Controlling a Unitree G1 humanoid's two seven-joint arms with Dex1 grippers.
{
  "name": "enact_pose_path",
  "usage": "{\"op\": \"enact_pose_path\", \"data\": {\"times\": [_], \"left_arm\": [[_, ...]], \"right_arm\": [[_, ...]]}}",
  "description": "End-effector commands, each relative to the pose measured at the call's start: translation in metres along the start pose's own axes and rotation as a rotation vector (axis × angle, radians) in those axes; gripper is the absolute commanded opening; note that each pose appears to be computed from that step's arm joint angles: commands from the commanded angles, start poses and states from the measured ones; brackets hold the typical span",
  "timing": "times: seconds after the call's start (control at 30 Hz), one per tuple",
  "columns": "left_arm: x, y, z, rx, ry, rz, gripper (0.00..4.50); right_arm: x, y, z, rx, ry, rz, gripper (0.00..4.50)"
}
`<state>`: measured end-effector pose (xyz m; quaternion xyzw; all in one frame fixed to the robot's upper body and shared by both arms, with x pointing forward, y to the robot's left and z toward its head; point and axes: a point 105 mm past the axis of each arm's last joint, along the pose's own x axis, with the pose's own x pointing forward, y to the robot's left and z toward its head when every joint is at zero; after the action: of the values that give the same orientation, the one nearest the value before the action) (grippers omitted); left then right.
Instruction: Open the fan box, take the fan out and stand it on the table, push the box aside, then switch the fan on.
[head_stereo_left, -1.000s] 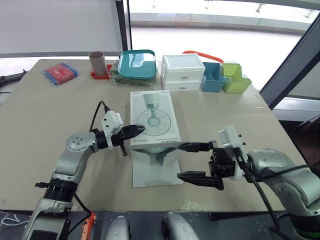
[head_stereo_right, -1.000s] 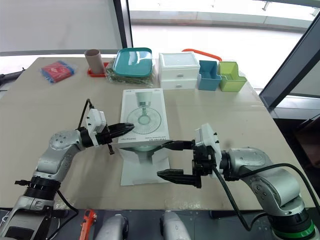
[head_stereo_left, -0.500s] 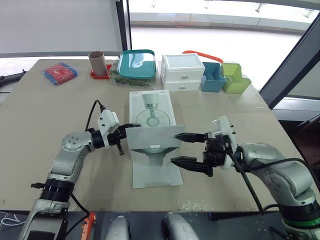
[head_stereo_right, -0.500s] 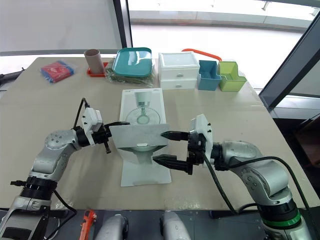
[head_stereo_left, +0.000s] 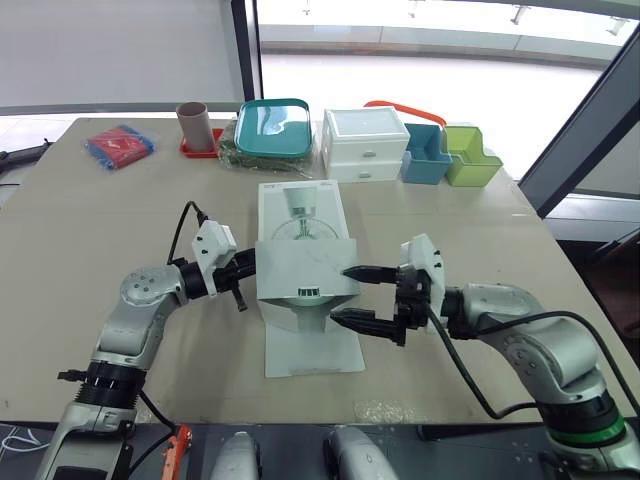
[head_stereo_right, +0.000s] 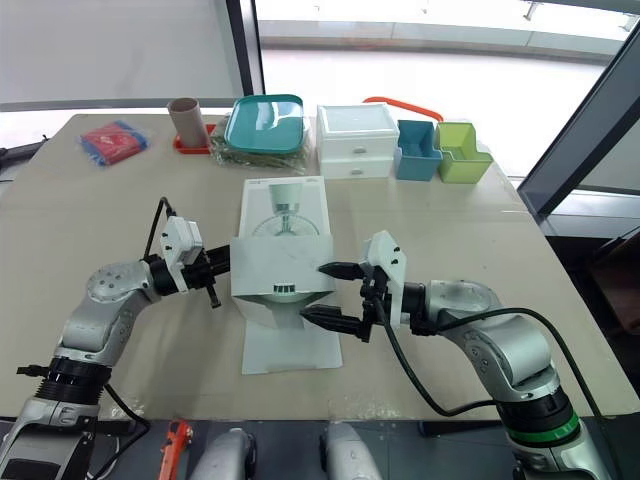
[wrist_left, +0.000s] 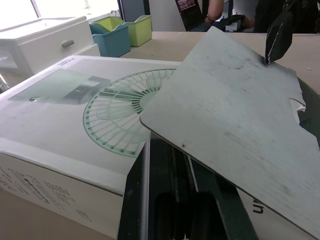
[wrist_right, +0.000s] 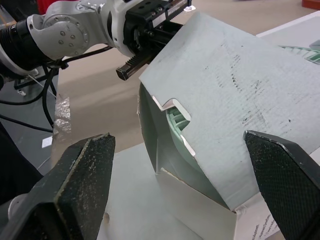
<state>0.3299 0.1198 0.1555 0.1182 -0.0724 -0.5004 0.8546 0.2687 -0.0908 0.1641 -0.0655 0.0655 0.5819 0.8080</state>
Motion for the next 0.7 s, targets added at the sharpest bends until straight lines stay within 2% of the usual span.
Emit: {"op": "enact_pose_path", "data": {"times": [0.03, 0.3, 0.43, 0.63, 0.7], "left_arm": [[-0.011, 0.009, 0.001, 0.017, 0.017, 0.061, 0.26], [-0.032, 0.022, 0.011, 0.022, 0.006, 0.144, 0.26], [-0.042, 0.03, 0.026, 0.034, -0.022, 0.188, 0.26], [-0.034, 0.014, 0.063, 0.025, -0.122, 0.094, 0.26], [-0.03, 0.006, 0.068, 0.017, -0.131, 0.042, 0.26]], "right_arm": [[0.003, -0.001, 0.006, -0.03, -0.015, 0.006, 4.5], [0.006, 0.0, 0.008, -0.047, -0.024, 0.028, 4.5], [0.008, -0.001, 0.009, -0.052, -0.024, 0.023, 4.5], [0.011, -0.001, 0.009, -0.053, -0.029, 0.023, 4.5], [0.011, -0.001, 0.01, -0.054, -0.032, 0.022, 4.5]]}}
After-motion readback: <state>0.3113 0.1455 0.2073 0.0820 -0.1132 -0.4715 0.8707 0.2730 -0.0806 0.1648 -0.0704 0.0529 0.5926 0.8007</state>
